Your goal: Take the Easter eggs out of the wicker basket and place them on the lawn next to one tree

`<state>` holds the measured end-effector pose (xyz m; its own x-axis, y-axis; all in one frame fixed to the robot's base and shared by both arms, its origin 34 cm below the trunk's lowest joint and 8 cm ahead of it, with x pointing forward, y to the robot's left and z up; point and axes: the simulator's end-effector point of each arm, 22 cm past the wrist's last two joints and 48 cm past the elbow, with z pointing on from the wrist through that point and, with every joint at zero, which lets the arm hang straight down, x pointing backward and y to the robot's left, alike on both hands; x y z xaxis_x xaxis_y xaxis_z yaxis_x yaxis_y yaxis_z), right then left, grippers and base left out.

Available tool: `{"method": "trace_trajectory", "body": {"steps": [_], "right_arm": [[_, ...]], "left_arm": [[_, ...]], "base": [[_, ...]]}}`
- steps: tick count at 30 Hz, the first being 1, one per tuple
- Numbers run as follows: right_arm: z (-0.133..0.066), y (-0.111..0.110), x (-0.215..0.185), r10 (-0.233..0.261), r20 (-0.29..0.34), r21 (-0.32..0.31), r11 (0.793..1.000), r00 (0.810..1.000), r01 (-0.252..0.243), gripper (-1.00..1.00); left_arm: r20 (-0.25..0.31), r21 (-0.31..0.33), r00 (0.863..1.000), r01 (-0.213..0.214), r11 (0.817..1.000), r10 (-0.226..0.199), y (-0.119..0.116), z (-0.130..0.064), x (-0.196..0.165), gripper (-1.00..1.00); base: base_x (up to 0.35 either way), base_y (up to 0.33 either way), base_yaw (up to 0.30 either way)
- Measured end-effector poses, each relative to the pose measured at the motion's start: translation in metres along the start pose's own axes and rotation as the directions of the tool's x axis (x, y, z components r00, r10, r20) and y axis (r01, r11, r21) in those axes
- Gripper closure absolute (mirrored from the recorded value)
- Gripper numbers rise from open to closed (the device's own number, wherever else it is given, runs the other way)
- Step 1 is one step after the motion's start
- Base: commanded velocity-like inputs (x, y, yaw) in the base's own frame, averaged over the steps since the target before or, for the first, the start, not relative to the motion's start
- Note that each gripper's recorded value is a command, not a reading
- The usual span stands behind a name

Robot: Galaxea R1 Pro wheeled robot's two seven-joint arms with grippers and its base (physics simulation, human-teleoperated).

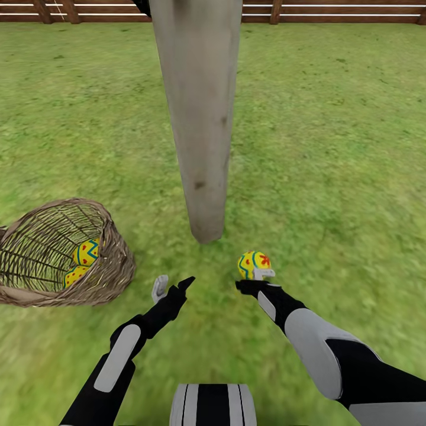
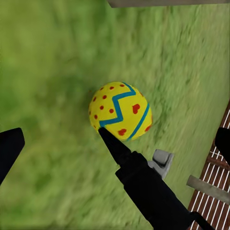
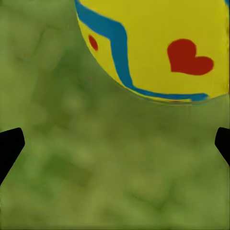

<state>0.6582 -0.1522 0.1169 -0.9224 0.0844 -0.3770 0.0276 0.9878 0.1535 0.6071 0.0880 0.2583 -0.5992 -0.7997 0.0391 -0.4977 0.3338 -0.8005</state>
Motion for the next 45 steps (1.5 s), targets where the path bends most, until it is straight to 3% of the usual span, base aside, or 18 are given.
{"method": "trace_trajectory", "body": {"steps": [7, 16, 18, 20, 22, 24, 26, 29, 30, 32, 40, 45], "right_arm": [[0.0, -0.001, 0.0, 0.0, 0.0, 0.001, 1.0, 1.0, 0.0, -1.0], [-0.015, 0.002, -0.02, -0.004, 0.035, -0.014, 1.0, 0.999, 0.004, -1.0], [-0.019, 0.009, -0.016, -0.005, 0.005, -0.05, 0.999, 1.0, 0.005, -1.0], [-0.024, 0.025, 0.002, -0.005, -0.087, -0.122, 0.992, 0.996, -0.006, -1.0], [-0.037, 0.048, 0.022, -0.003, -0.192, -0.253, 0.966, 0.981, -0.047, -1.0], [-0.048, 0.048, 0.027, 0.004, -0.237, -0.331, 0.94, 0.972, -0.085, -1.0], [-0.067, 0.05, 0.032, 0.022, -0.308, -0.428, 0.89, 0.951, -0.16, -1.0], [-0.091, 0.058, 0.026, 0.033, -0.336, -0.531, 0.819, 0.941, -0.218, -1.0], [-0.094, 0.06, 0.023, 0.034, -0.334, -0.543, 0.81, 0.942, -0.222, -1.0], [-0.099, 0.061, 0.018, 0.035, -0.326, -0.556, 0.801, 0.945, -0.221, -1.0], [-0.113, 0.064, -0.002, 0.033, -0.281, -0.568, 0.8, 0.959, -0.194, -1.0], [-0.118, 0.068, -0.015, 0.012, -0.216, -0.578, 0.804, 0.976, -0.138, -1.0]], "left_arm": [[0.0, 0.0, 1.0, 0.0, 1.0, 0.0, 0.0, 0.0, 0.0, -1.0], [-0.003, 0.019, 1.0, -0.022, 1.0, 0.022, -0.018, -0.007, -0.001, -1.0], [-0.001, 0.026, 1.0, -0.026, 0.999, 0.026, -0.023, -0.008, -0.001, -1.0], [0.002, 0.032, 1.0, -0.029, 0.999, 0.029, -0.028, -0.01, -0.002, -1.0], [0.005, 0.039, 0.999, -0.032, 0.999, 0.032, -0.032, -0.011, -0.003, -1.0], [0.006, 0.046, 0.999, -0.037, 0.998, 0.037, -0.037, -0.013, -0.003, -1.0], [0.009, 0.053, 0.999, -0.042, 0.998, 0.042, -0.041, -0.015, -0.004, -1.0], [0.014, 0.062, 0.999, -0.049, 0.997, 0.048, -0.048, -0.018, -0.006, -1.0], [0.015, 0.066, 0.999, -0.051, 0.997, 0.05, -0.05, -0.019, -0.006, -1.0], [0.017, 0.073, 0.998, -0.054, 0.996, 0.053, -0.055, -0.02, -0.007, -1.0], [0.042, 0.119, 0.997, -0.075, 0.99, 0.071, -0.082, -0.033, -0.016, -1.0], [0.061, 0.168, 0.994, -0.096, 0.981, 0.087, -0.109, -0.043, -0.023, -1.0]], "base": [[0.0, 0.0, 0.0], [0.0, 0.0, 0.0], [0.0, 0.0, 0.0], [0.0, 0.0, 0.0], [-0.08, 0.0, 0.0], [-0.266, 0.0, 0.0], [-0.317, 0.0, 0.0], [-0.329, 0.0, 0.0], [-0.331, 0.0, 0.0], [-0.332, 0.0, 0.0], [-0.178, 0.0, 0.229], [-0.001, 0.0, 0.041]]}}
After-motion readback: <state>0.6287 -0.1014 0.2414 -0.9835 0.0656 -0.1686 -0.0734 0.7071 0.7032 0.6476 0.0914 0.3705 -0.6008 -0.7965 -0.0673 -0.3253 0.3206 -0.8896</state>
